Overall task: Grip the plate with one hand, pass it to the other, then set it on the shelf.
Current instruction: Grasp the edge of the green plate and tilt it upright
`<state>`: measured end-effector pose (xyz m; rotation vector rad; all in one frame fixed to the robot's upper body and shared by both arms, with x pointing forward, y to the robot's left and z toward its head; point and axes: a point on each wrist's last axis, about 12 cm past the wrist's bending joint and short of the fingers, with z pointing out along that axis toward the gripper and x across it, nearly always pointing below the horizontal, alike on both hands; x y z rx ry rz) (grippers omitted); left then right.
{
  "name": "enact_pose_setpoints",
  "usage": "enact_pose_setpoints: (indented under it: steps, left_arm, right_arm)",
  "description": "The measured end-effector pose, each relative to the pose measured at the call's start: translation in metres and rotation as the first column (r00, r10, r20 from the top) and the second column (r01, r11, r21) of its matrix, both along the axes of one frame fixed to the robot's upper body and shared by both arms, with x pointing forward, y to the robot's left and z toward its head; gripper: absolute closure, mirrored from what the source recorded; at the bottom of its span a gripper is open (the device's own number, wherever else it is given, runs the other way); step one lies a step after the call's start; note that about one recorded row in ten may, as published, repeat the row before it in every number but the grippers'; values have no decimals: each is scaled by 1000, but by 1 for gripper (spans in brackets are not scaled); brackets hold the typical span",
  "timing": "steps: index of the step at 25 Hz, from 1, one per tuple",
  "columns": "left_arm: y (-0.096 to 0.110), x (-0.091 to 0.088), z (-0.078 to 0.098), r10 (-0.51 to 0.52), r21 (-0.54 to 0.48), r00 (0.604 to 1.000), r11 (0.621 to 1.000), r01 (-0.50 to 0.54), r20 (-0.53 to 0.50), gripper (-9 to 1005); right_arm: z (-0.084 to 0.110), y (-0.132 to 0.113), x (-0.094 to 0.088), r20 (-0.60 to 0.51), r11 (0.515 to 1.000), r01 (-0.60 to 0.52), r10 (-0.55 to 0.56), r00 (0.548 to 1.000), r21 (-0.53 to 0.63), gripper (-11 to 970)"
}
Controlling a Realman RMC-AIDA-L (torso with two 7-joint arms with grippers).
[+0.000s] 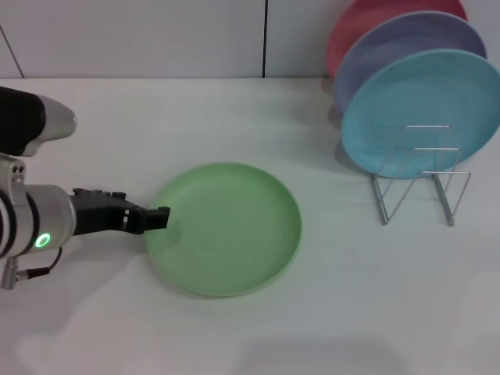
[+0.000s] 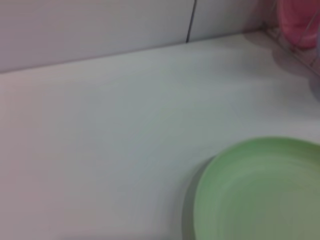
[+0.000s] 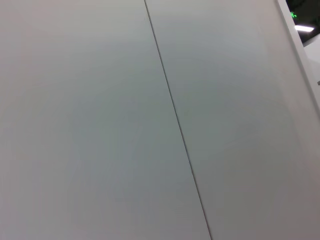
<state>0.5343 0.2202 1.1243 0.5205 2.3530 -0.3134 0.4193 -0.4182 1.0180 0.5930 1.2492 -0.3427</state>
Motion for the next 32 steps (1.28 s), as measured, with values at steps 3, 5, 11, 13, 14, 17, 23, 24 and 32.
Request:
enact_pose_setpoints:
  steps: [3,5,11,13,14,17,23,24,32]
  left_arm:
    - [-1,4,-7,-2,7,1000,1000,2,-28,218]
    - [-2,7,-11,-2,11,999,1000,2,-43,219]
    - [-2,10,-17,-1,19,998,1000,2,-66,219]
    - [-2,10,-19,0,20,997,1000,2,-73,220]
    - [-1,11,-21,1,23,997,1000,1,-82,220]
    - [-2,12,-22,0,25,996,1000,2,-88,220]
    - [1,14,-26,10,30,995,1000,-7,-100,221]
    - [1,15,-26,12,31,995,999,-9,-100,221]
    - [2,17,-27,17,32,994,999,-13,-109,222]
  right_arm:
    - [0,0,1,1,1000,-1,1,1000,0,196]
    - [0,0,1,1,1000,-1,1,1000,0,196]
    - [0,-1,-1,-2,1000,2,-2,1000,0,195]
    - [0,-1,-1,-2,1000,2,-2,1000,0,195]
    - [0,-1,-1,-2,1000,2,-2,1000,0,195]
    - [0,-1,-1,-2,1000,2,-2,1000,0,195]
    - [-1,0,-1,-5,1000,2,-2,1000,0,194]
    - [-1,0,-1,-5,1000,2,-2,1000,0,194]
    - [-2,0,-1,-12,1000,3,-3,1000,5,195]
